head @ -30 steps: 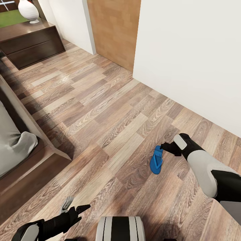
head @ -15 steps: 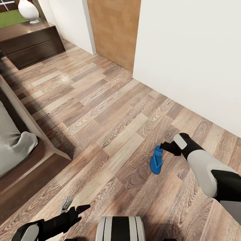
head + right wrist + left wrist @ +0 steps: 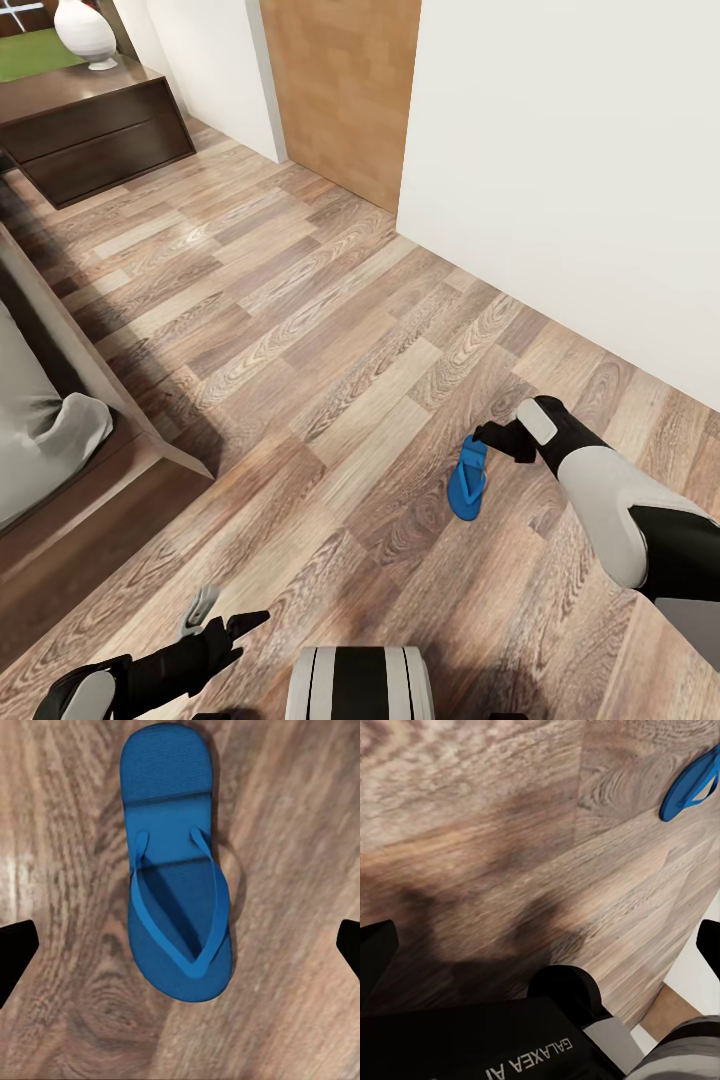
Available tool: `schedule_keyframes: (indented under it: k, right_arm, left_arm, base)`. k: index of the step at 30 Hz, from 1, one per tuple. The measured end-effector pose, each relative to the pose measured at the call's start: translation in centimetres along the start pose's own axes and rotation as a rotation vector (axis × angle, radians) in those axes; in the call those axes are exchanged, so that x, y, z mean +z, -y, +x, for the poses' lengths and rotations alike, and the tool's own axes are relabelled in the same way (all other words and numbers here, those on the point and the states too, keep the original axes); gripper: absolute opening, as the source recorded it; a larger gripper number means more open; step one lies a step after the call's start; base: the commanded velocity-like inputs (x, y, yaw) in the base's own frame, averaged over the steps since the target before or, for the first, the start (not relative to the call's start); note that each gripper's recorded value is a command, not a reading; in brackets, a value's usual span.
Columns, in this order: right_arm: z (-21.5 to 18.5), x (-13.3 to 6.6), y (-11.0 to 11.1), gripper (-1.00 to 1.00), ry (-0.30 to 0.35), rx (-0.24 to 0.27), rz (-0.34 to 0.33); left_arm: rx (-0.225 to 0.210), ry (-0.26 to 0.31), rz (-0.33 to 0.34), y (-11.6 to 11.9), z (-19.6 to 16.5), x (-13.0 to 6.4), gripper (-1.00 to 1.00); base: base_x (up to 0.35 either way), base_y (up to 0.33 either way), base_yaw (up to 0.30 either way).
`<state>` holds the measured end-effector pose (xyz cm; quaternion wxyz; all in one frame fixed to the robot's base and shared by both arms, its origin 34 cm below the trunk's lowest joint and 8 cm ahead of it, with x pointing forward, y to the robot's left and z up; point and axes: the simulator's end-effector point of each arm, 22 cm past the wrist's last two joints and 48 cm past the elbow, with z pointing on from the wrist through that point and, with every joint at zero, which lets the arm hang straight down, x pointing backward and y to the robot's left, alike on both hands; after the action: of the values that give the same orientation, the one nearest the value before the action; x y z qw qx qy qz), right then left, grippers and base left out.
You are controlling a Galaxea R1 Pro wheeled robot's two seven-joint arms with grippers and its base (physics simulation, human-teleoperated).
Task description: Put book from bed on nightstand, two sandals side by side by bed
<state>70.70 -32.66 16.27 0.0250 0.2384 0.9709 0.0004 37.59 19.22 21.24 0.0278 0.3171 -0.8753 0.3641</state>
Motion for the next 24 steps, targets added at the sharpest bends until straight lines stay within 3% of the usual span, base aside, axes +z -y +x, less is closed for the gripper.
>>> schedule_keyframes:
  k: [11, 24]
  right_arm:
    - [0.1, 0.0, -0.4, 1.00, -0.002, 0.000, -0.013]
    - [1.9, 3.3, -0.1, 1.00, -0.049, 0.002, -0.011]
  left_arm:
    - [-0.007, 0.014, -0.002, -0.2, -0.5, -0.3, 1.00]
    - [-0.043, -0.012, -0.032, -2.2, 0.2, 0.5, 1.00]
  base:
    - [0.000, 0.000, 0.000]
    - [0.000, 0.000, 0.000]
